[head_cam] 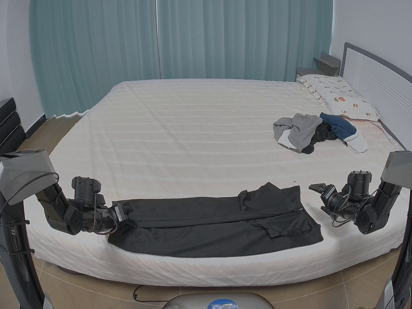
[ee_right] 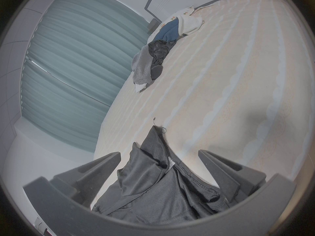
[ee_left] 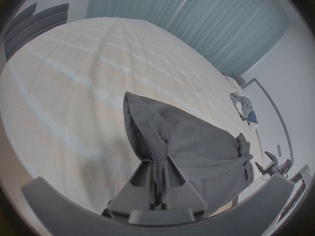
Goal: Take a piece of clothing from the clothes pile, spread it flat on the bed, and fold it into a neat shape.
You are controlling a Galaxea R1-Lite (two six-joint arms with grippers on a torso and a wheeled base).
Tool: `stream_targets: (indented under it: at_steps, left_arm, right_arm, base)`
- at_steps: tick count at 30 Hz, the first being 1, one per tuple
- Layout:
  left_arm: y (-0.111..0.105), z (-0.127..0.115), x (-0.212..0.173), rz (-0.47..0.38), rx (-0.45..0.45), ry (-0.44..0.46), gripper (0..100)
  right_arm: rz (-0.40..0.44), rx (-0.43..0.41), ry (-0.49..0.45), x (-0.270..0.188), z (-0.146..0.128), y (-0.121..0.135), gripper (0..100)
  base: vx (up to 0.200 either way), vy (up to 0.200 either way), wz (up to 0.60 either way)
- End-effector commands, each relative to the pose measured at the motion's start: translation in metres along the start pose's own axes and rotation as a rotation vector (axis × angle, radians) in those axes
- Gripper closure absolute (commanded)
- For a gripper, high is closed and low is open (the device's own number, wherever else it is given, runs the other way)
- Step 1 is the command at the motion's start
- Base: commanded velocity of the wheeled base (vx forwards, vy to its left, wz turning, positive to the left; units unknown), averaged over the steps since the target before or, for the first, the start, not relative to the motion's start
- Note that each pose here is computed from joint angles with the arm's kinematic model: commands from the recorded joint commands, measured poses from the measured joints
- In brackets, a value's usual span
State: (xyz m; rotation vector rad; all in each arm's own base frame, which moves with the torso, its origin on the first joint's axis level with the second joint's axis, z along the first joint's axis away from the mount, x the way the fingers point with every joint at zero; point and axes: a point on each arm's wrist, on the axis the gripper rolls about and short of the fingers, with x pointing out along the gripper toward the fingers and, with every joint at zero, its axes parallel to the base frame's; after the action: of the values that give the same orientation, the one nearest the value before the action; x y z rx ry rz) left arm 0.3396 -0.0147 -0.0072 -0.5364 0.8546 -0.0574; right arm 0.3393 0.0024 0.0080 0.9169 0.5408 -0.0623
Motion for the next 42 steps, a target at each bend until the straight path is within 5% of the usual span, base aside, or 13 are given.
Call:
stream_targets:
  at_steps: [1, 12, 24, 42]
  left_arm:
    - [-0.001, 0.001, 0.000, -0.003, 0.000, -0.006, 100]
    - [-0.014, 0.011, 0.000, -0.063, -0.099, -0.073, 100]
    - [-0.042, 0.014, -0.023, -0.111, -0.111, -0.116, 100]
    - [-0.106, 0.006, -0.036, -0.098, -0.015, -0.097, 100]
  right_arm:
    - [-0.001, 0.000, 0.003, 0.000, -0.001, 0.000, 0]
    - [0.004, -0.001, 0.001, 0.000, 0.000, 0.001, 0]
    - [0.003, 0.001, -0.007, -0.001, 0.002, 0.001, 0]
    - [-0.002, 0.003, -0.005, -0.001, 0.002, -0.001, 0]
  base:
    - [0.000, 0.000, 0.00]
    - [0.000, 0.000, 0.00]
    - [0.000, -0.200, 0.00]
    - [0.000, -0.200, 0.00]
